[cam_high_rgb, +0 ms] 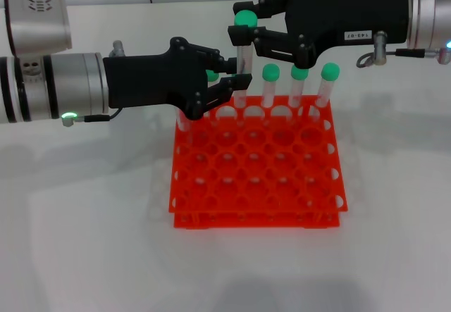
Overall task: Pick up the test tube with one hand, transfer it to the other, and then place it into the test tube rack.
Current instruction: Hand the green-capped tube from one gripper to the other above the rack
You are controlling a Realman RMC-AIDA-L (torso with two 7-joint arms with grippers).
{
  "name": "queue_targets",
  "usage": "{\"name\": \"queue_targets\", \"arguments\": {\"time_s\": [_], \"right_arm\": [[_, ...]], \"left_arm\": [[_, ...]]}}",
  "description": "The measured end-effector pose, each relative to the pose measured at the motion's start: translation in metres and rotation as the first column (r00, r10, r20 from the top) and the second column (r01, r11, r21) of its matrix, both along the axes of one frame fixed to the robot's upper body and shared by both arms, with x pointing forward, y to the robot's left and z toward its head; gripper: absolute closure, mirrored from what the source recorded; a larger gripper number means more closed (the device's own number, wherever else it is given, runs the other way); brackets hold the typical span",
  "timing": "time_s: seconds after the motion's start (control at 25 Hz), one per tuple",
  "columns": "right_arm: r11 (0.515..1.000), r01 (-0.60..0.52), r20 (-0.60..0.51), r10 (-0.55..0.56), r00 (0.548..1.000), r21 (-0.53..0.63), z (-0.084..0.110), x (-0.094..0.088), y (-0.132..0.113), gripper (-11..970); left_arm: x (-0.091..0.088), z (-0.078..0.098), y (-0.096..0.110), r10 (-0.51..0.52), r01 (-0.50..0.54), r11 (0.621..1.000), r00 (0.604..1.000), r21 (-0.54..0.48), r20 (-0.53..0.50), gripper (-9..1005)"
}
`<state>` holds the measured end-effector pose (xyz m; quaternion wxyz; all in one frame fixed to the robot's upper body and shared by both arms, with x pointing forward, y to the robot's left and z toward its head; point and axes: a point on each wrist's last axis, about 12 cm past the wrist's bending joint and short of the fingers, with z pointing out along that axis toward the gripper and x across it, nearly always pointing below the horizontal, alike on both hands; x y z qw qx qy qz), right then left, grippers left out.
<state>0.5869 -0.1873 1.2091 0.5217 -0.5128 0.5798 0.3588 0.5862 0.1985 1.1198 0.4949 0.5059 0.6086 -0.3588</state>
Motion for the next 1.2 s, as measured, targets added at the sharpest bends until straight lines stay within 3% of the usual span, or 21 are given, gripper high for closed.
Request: {"name": "queue_targets", "arguments": {"time_s": [1.2], "right_arm": [[1.000,0.009,-0.002,-0.009,1.000,0.005,-0.0004,0.0011,-0.0005,689]], "left_arm": [[-0.0021,-0.0003,-0.0047,-0.027,0.026,1.000,1.000,0.013,0.009,708]]}}
